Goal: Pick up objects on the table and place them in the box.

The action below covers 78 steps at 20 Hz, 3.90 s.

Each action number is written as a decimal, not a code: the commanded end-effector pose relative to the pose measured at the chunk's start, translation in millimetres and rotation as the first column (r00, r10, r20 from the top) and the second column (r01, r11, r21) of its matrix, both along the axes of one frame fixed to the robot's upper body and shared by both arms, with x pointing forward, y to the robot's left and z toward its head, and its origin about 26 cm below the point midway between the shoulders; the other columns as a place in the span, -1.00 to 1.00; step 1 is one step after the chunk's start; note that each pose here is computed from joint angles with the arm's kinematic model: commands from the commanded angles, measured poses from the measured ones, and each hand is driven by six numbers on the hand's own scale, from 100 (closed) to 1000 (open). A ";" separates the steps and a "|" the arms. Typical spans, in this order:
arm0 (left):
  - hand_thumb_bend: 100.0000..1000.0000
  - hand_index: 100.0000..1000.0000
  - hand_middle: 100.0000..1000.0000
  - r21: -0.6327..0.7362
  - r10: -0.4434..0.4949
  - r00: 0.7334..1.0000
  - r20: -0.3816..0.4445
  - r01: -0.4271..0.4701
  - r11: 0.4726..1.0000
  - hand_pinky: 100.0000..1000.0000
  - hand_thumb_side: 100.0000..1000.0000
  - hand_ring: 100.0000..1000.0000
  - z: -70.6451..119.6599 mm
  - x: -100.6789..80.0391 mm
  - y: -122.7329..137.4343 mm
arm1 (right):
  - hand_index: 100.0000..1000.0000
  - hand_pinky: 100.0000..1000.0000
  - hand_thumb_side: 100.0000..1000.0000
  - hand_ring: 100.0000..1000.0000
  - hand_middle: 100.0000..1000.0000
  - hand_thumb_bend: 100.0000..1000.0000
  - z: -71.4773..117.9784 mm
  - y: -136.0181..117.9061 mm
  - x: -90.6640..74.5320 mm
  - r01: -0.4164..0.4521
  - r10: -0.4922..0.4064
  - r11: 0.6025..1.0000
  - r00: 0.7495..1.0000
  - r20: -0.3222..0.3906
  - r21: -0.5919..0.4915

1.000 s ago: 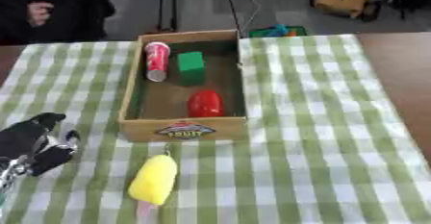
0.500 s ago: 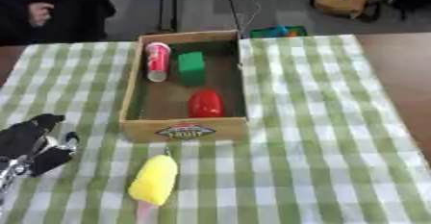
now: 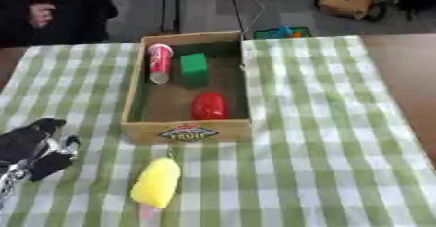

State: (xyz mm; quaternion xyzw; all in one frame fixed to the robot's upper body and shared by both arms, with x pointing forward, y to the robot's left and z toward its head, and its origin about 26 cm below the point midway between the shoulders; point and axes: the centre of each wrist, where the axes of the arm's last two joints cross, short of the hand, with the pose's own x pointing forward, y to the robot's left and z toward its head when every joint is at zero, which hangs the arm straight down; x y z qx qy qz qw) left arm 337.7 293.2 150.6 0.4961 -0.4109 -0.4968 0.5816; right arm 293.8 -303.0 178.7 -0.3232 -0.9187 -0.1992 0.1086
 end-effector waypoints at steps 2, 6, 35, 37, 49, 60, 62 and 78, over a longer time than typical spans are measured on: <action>-1.00 1.00 0.77 -0.006 0.016 0.992 -0.124 -0.017 1.000 -0.27 1.00 0.43 -17.3 -6.4 3.3 | -0.21 -0.29 0.45 -0.26 -0.52 -1.00 8.1 -1.5 -3.4 0.001 -0.001 1.000 0.999 0.049 -0.007; -1.00 1.00 0.76 0.001 0.033 0.988 -0.151 -0.033 0.999 -0.31 1.00 0.39 -14.3 -8.5 3.8 | -0.21 -0.29 0.45 -0.26 -0.52 -1.00 8.0 -1.7 -3.5 0.003 -0.002 1.000 0.999 0.048 -0.007; -0.40 0.98 0.66 -0.044 0.032 0.957 -0.288 -0.046 0.998 -0.23 1.00 0.21 -20.0 -6.9 8.2 | -0.21 -0.28 0.44 -0.25 -0.52 -1.00 8.7 -1.3 -3.2 -0.001 0.001 1.000 0.999 0.054 -0.007; -0.31 0.98 0.65 -0.053 0.023 0.954 -0.298 -0.041 0.998 -0.26 1.00 0.20 -22.1 -5.8 9.3 | -0.21 -0.28 0.43 -0.26 -0.52 -1.00 8.7 -1.3 -3.2 -0.001 0.001 1.000 0.999 0.054 -0.006; -0.63 0.93 0.58 -0.157 0.014 0.959 -0.283 -0.061 0.986 -0.41 1.00 0.11 -18.8 -8.6 9.8 | -0.21 -0.28 0.43 -0.26 -0.52 -1.00 8.6 -1.3 -3.2 0.000 0.001 1.000 0.999 0.054 -0.006; -0.60 0.93 0.54 -0.170 0.019 0.956 -0.293 -0.072 0.983 -0.44 0.66 0.08 -21.2 -7.3 10.5 | -0.22 -0.28 0.43 -0.25 -0.52 -1.00 9.2 -1.4 -3.1 -0.001 0.001 1.000 0.998 0.057 -0.001; -0.54 0.95 0.56 -0.170 0.015 0.955 -0.297 -0.069 0.983 -0.42 0.68 0.10 -22.4 -6.8 10.7 | -0.22 -0.28 0.42 -0.25 -0.52 -1.00 9.3 -1.3 -3.0 -0.002 0.002 1.000 0.998 0.058 -0.001; -1.00 0.85 0.49 -0.131 0.053 0.954 -0.296 -0.095 0.987 -0.49 0.12 0.08 -22.4 -5.0 12.8 | -0.22 -0.29 0.44 -0.26 -0.52 -1.00 9.5 -1.5 -3.1 -0.003 0.003 1.000 0.998 0.058 0.001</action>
